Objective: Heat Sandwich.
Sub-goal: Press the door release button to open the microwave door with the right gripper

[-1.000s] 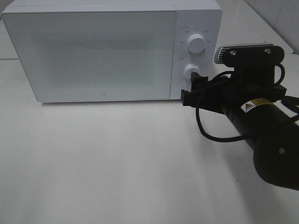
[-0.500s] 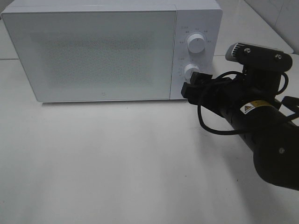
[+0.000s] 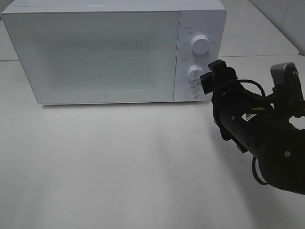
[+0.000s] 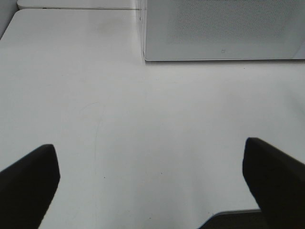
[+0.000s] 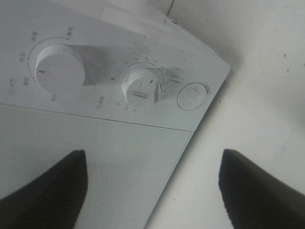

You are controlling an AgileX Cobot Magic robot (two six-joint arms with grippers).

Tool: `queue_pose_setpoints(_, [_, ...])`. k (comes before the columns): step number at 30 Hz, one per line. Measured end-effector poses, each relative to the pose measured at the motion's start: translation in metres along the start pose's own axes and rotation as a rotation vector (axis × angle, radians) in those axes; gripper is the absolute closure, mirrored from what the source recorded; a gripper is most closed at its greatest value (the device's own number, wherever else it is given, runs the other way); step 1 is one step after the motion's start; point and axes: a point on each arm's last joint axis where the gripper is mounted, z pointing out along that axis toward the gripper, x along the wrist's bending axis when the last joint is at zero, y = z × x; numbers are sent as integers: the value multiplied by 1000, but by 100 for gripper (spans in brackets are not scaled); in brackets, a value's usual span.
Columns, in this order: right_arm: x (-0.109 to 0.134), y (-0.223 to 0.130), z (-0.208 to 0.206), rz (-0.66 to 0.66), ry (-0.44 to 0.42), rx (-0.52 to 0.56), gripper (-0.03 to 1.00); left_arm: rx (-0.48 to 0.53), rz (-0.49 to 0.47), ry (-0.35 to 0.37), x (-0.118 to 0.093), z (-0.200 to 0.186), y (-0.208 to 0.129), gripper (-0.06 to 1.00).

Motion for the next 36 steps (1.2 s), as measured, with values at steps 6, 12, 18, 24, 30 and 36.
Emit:
queue_pose_setpoints(6, [-1,-1,0,279,-16,11,51,0,0,0,0,0,0,-2])
queue_pose_setpoints(12, [-1,-1,0,348,-16,10,89,0,0,0,0,0,0,-2])
queue_pose_setpoints(18, [-1,-1,0,358,-16,10,97,0,0,0,0,0,0,-2])
queue_pose_setpoints(24, [-11,-7,5,356,-56,19,97,0,0,0,0,0,0,-2])
queue_pose_setpoints(30, [-23,-16,15,349,-107,41,97,0,0,0,0,0,0,-2])
queue_pose_setpoints(36, [-22,-18,33,357,-96,48,97,0,0,0,0,0,0,-2])
